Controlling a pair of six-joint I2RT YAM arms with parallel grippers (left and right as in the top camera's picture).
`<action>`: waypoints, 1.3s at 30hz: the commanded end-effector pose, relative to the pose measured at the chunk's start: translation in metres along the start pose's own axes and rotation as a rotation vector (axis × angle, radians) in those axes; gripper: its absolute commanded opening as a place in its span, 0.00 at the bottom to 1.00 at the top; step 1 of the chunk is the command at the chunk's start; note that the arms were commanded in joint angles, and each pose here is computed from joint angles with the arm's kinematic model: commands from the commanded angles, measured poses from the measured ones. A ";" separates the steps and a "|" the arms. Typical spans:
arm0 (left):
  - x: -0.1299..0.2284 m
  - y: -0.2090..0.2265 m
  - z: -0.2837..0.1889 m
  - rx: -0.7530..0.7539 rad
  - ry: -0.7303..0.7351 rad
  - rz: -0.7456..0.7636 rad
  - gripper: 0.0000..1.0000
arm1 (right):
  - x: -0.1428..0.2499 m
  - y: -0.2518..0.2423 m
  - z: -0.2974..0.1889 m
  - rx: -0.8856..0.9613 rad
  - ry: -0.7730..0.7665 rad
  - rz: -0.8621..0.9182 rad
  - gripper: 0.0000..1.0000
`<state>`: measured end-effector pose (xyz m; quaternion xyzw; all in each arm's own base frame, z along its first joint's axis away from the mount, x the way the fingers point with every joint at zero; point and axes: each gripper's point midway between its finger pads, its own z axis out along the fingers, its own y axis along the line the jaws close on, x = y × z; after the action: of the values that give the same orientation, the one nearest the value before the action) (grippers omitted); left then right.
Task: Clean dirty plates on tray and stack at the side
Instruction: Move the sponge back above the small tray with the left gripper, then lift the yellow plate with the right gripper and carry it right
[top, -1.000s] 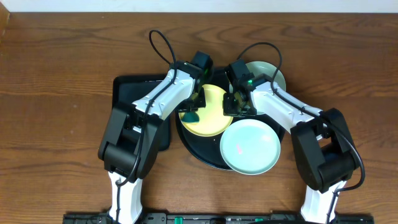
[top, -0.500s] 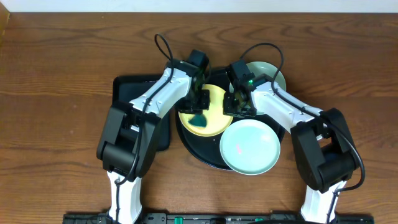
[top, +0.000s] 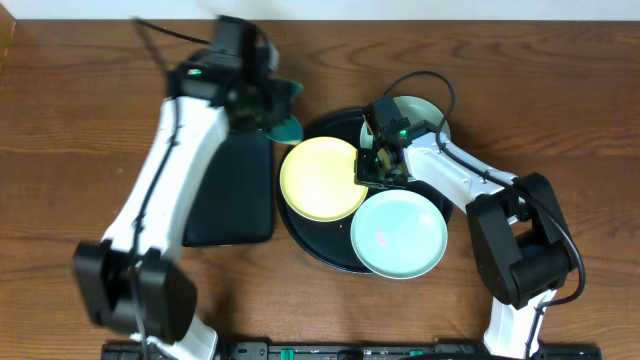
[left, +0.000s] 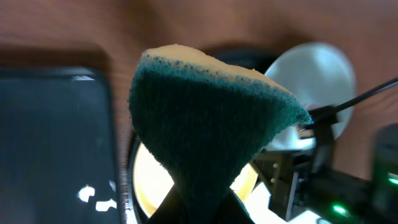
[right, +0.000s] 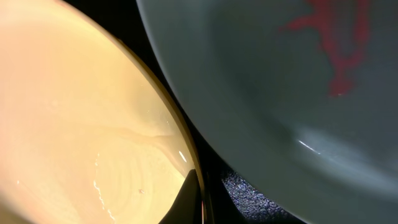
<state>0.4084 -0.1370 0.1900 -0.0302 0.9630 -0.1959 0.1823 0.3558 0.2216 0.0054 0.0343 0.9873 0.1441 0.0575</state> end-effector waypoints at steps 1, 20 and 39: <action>-0.006 0.017 -0.016 -0.014 -0.018 -0.027 0.07 | 0.017 0.018 0.004 -0.082 0.064 -0.047 0.01; -0.001 0.054 -0.012 -0.131 0.000 -0.077 0.08 | -0.020 -0.009 -0.135 0.237 -0.360 -0.180 0.01; -0.003 0.060 -0.013 -0.171 -0.010 -0.076 0.07 | -0.004 0.038 -0.244 0.853 -0.993 -0.415 0.01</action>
<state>0.4083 -0.0798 0.1818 -0.0848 0.9718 -0.1294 0.1781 0.3351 0.2025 0.2075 -0.1054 0.8587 -0.2290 0.4462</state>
